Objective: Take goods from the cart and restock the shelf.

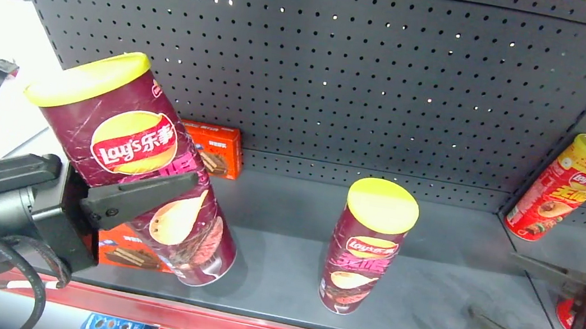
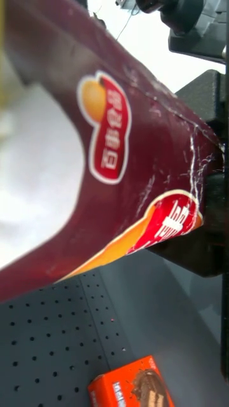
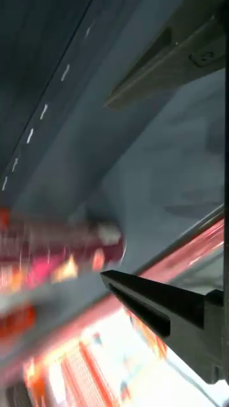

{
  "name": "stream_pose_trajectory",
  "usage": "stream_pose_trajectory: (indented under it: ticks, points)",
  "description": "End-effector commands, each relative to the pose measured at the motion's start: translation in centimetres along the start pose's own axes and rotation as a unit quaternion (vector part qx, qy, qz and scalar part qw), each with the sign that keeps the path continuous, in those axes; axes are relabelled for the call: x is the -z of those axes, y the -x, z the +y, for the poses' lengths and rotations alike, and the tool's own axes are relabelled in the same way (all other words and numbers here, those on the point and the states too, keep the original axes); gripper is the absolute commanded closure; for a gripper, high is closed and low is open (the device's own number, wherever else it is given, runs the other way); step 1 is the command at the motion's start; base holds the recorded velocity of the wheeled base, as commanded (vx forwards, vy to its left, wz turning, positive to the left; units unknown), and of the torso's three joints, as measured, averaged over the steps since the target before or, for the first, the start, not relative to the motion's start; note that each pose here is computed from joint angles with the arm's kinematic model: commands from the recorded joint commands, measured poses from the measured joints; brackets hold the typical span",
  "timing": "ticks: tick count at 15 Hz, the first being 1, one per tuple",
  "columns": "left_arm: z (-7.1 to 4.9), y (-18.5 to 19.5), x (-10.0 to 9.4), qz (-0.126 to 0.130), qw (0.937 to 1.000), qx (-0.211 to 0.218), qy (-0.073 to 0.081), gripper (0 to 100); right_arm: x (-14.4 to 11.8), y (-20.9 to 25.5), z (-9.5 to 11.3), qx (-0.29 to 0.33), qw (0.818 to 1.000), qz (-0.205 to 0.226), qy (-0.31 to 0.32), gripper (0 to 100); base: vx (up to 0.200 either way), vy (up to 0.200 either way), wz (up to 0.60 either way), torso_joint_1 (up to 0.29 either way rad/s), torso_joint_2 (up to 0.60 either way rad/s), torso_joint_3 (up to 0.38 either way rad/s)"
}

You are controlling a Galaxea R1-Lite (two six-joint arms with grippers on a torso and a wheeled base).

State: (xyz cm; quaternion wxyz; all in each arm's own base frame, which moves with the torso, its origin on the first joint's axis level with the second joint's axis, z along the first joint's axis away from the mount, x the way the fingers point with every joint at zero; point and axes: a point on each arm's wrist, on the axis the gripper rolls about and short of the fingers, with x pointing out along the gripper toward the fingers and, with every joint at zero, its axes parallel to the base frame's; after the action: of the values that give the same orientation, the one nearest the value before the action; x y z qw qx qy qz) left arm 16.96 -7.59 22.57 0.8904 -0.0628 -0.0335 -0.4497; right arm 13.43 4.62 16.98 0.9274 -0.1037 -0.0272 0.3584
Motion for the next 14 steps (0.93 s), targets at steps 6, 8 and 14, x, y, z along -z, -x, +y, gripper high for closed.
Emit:
stream_pose_trajectory:
  ticks: [6, 8, 14]
  points:
    - [-0.3, -0.2, -0.2, -0.004, 0.9999, 0.009, -0.003, 100, 2.8, 13.1, 6.2, 0.296, 0.954, 0.047, -0.030, 0, 0.000, 0.000, 0.00, 0.000, 0.00, 0.000]
    - [-0.3, -0.2, -0.2, -0.006, 0.9999, 0.009, -0.004, 100, 4.7, 15.0, 7.6, 0.317, 0.947, 0.047, -0.035, 0, 0.000, 0.000, 0.00, 0.000, 0.00, 0.000]
    - [-0.4, -0.6, -0.6, -0.011, 0.9998, 0.017, -0.008, 100, 7.4, 14.3, 7.8, 0.322, 0.942, 0.048, -0.085, 0, 0.000, 0.000, 0.00, 0.000, 0.00, 0.000]
